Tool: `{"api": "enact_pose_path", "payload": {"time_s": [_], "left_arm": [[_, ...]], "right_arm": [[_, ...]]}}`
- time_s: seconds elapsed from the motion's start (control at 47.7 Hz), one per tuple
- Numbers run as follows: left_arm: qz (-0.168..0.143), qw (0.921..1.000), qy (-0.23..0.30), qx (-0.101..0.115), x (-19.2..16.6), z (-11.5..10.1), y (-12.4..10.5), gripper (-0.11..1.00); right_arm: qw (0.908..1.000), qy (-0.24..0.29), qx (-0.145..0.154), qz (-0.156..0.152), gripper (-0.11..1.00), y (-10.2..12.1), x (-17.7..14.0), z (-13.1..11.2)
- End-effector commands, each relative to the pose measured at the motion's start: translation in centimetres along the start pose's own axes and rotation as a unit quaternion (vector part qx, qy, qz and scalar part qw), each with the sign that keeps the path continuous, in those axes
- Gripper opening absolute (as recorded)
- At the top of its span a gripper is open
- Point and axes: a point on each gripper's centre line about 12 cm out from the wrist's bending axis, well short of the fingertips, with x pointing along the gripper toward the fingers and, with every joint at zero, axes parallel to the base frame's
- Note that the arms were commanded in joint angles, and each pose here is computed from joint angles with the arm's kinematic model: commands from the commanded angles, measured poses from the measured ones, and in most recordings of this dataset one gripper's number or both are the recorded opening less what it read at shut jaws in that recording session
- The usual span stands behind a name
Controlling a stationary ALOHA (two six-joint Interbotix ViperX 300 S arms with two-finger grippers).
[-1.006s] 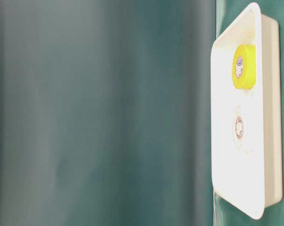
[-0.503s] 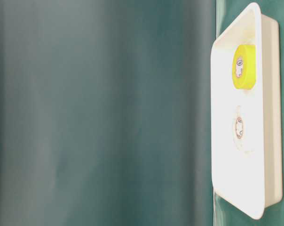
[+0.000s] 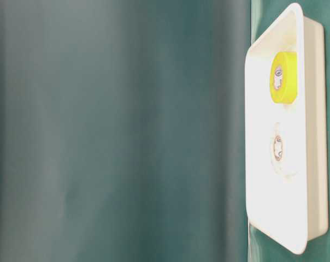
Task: Pick up the tape from a random location and place it into the white case.
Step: 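Move the open left gripper over the black tape roll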
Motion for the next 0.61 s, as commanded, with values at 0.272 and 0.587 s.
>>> {"api": "enact_pose_path", "payload": {"time_s": [0.272,0.587], "left_arm": [[0.028,0.9996,0.005,-0.007,6.7,4.6,1.7,0.96],[0.039,0.9983,0.041,-0.012,12.7,7.4,2.9,0.96]], "right_arm": [[0.9999,-0.013,-0.007,0.002,0.89,0.1,0.2,1.0],[0.9999,0.0,-0.01,-0.004,0.89,0.0,0.2,0.7]]}}
